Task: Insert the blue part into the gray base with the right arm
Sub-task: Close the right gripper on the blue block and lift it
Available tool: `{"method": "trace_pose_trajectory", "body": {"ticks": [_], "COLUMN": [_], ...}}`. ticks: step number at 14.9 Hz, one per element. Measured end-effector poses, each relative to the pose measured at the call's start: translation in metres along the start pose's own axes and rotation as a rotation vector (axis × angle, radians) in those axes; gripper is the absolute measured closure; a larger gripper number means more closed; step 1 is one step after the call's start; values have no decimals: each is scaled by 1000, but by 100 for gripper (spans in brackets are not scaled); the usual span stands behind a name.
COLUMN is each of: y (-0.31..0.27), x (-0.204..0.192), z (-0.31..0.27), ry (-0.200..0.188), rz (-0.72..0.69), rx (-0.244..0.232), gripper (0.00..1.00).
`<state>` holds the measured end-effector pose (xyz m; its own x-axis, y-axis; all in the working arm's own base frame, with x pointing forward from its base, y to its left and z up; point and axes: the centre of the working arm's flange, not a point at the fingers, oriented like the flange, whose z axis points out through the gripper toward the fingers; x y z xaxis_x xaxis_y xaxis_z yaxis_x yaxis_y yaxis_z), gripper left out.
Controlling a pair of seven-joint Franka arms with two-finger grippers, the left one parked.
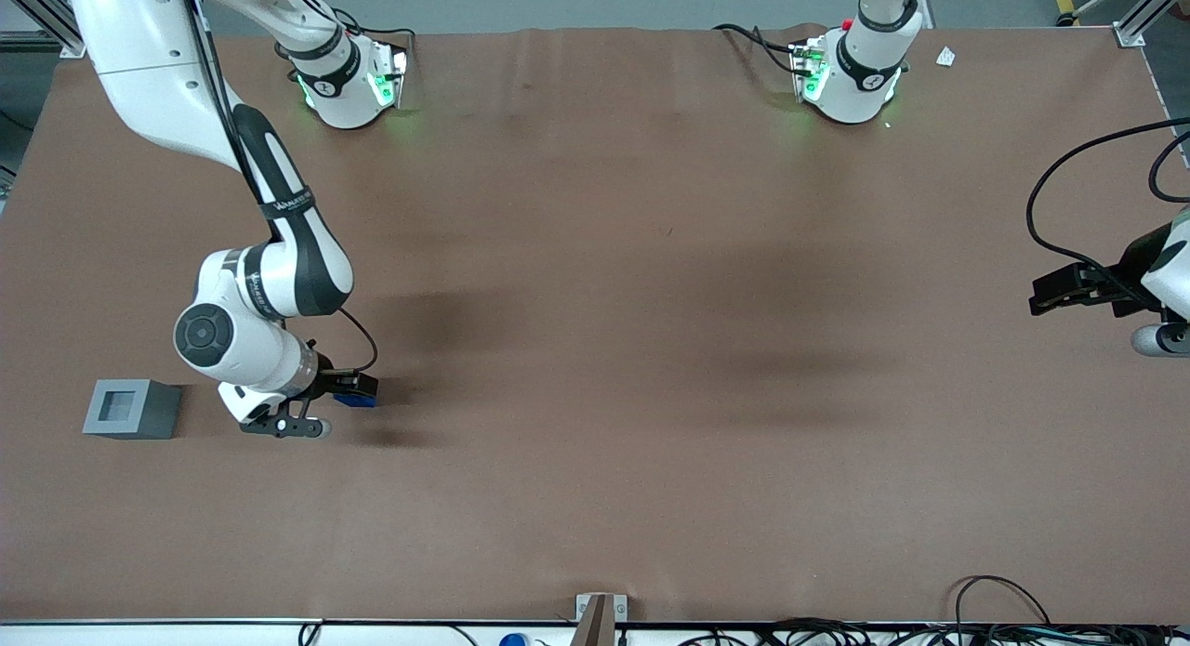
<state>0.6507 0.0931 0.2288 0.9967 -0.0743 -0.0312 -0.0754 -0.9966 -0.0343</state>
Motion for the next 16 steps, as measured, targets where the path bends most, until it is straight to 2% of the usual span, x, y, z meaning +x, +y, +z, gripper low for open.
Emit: {"method": "trace_pose_trajectory", "body": {"ticks": [1,4,6,8,9,10,13,16], "y": [0,0,-1,-1,-1,0,1,8], "x": [-1,-1,-2,-2,-2,-1,4,19], "z": [2,3,3,3,3,2,-6,-40], "ry": [-4,-6,-6,-6,-6,-4,3,24], "rz": [0,-1,-1,-1,-1,-1,3,17], "rx": [-1,-1,-1,-1,-1,-1,-2,0], "gripper": [1,10,26,30,44,49,49,49]}}
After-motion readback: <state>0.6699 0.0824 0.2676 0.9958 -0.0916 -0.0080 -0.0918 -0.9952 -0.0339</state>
